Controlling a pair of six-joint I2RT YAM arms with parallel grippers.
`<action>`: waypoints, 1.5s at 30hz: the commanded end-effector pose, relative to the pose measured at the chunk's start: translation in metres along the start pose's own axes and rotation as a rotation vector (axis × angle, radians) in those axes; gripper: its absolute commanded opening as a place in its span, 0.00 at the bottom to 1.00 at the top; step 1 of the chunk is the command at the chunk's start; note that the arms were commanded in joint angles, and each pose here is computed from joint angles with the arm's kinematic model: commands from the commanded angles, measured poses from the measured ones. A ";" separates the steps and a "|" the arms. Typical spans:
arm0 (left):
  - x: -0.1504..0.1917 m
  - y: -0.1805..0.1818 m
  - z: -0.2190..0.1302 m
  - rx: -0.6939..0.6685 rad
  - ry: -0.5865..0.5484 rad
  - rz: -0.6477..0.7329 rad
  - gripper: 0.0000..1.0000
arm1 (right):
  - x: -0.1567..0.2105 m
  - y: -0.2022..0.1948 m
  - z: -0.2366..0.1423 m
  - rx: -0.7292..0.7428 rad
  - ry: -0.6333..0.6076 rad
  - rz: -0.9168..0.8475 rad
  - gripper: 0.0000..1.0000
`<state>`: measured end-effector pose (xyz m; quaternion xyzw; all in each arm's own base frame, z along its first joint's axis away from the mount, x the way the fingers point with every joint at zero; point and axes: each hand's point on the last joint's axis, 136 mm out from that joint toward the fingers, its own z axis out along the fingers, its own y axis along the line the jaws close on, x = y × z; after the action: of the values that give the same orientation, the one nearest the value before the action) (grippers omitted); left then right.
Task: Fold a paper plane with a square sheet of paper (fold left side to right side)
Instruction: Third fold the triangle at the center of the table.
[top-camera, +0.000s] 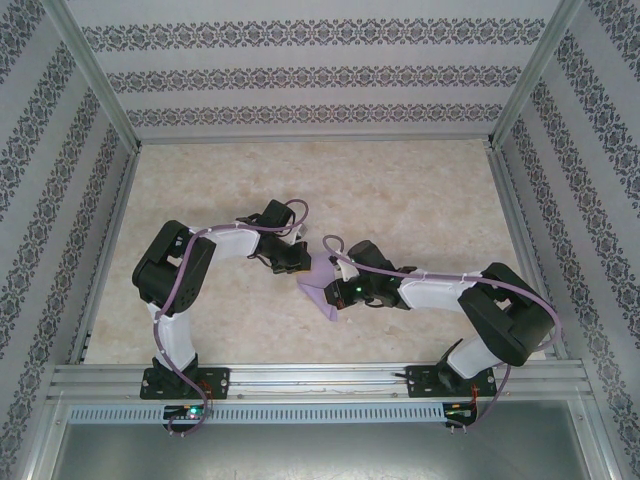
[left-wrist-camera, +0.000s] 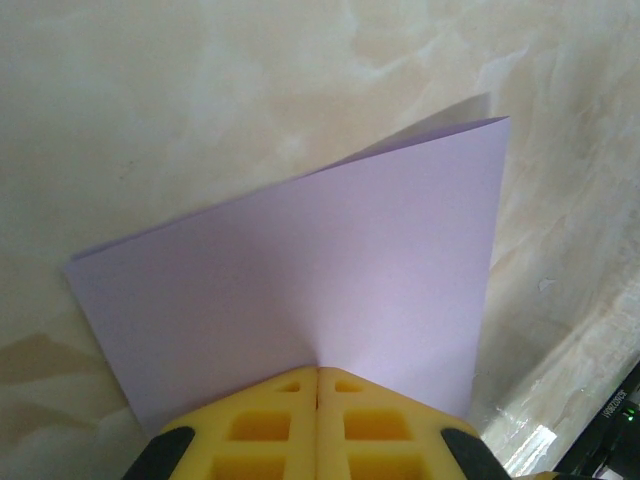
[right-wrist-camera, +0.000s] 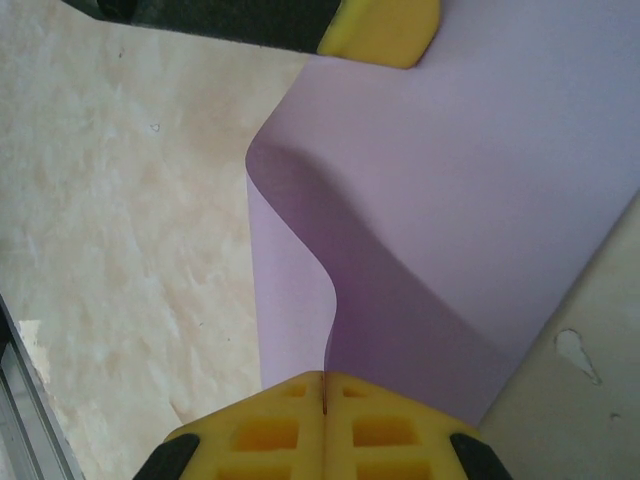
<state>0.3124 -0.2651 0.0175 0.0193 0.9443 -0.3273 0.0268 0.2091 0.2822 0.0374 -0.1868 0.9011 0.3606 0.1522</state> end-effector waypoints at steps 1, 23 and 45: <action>0.016 0.031 0.014 -0.130 0.053 -0.020 0.06 | -0.010 0.002 0.000 -0.001 -0.006 -0.014 0.00; 0.016 0.029 0.016 -0.125 0.055 -0.017 0.06 | -0.016 -0.013 0.006 0.086 0.004 -0.018 0.00; 0.016 0.029 0.017 -0.126 0.057 -0.017 0.05 | -0.014 -0.019 0.010 0.104 0.026 -0.017 0.00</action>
<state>0.3123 -0.2657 0.0173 0.0192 0.9452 -0.3253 0.0230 0.2261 0.2814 0.0270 -0.1855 0.9167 0.3205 0.1499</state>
